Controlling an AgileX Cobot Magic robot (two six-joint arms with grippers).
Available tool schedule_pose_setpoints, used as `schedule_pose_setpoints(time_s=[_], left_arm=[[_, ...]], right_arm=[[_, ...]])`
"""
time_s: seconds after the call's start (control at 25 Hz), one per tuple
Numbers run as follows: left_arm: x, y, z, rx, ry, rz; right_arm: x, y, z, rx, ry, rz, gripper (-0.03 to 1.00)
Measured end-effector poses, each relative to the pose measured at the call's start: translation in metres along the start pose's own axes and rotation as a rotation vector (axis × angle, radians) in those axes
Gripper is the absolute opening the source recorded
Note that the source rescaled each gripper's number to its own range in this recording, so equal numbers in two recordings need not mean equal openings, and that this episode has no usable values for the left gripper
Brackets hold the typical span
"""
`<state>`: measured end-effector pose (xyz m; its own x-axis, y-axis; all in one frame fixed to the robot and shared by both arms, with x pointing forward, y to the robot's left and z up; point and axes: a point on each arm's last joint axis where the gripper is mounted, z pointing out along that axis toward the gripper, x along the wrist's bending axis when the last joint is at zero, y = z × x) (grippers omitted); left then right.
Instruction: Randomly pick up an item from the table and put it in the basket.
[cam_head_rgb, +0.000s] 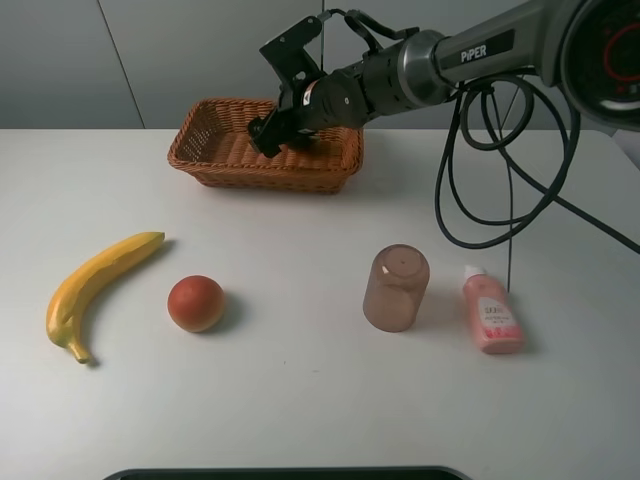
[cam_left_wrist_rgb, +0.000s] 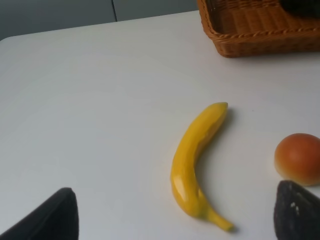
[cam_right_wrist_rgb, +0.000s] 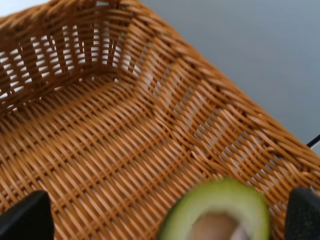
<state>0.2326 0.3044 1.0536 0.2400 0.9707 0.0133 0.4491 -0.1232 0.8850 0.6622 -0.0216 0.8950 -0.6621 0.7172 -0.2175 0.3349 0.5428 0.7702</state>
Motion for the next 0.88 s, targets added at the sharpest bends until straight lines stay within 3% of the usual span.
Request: schedule_pose_setpoints(time_s=[0.16,0.32,0.56,0.88], left_arm=[[0.0,0.0,0.0,0.0,0.0,0.0],[0.0,0.0,0.0,0.0,0.0,0.007],[0.0,0.0,0.0,0.0,0.0,0.005],[0.0,0.0,0.0,0.0,0.0,0.005]], right_arm=[[-0.001,0.002,-0.007,0.049,0.006,-0.005,1.0],[-0.014,0.028,-0.037,0.046,-0.01,-0.047,1.0],[-0.063,0.073,-0.126,0.061,-0.074,-0.048,1.0],[-0.129,0.089,-0.273,0.091,-0.212,0.081,1.0]])
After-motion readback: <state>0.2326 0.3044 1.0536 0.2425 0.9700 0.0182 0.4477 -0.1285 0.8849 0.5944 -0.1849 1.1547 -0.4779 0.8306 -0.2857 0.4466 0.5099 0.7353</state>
